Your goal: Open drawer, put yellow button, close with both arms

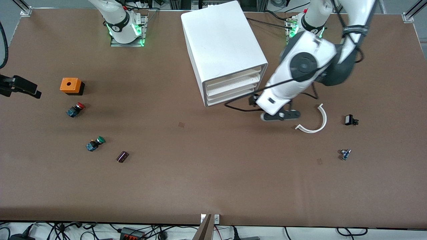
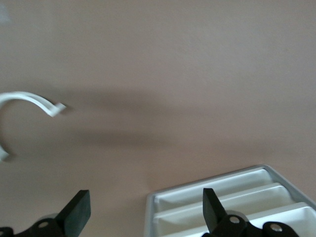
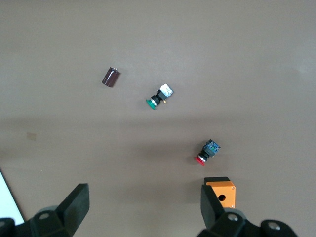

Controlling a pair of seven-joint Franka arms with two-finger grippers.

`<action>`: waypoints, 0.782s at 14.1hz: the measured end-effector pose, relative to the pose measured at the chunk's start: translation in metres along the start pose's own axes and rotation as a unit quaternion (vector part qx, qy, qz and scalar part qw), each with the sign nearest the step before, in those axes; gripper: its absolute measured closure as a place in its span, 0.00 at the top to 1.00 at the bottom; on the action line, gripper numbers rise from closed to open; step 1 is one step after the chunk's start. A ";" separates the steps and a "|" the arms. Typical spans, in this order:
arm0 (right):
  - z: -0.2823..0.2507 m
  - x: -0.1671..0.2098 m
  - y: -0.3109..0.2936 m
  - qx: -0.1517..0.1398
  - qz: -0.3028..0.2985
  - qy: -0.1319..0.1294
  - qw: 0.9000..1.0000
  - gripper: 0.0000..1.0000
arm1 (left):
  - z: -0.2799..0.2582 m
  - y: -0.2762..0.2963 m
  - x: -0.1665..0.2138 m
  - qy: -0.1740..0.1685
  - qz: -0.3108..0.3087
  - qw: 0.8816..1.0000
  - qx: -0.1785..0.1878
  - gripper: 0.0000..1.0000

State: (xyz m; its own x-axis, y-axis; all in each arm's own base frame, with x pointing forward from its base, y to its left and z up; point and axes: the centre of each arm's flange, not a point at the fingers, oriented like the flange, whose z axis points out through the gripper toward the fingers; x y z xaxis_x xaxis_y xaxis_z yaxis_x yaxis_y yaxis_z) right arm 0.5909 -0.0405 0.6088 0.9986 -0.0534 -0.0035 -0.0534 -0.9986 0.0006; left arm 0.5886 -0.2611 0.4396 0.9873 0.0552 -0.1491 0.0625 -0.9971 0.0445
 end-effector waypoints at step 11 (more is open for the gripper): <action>0.016 -0.050 -0.003 -0.004 -0.007 -0.005 1.000 1.00 | -0.138 -0.211 0.022 0.031 0.093 0.995 0.012 1.00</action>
State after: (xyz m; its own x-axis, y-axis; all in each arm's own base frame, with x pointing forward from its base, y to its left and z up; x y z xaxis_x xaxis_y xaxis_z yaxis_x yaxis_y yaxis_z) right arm 0.5407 -0.0345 0.5929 0.9991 -0.0389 -0.0140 -0.0388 -0.9992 0.0077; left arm 0.6176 -0.0426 0.5636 0.9886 -0.1279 -0.0790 -0.1248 -0.9913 0.0422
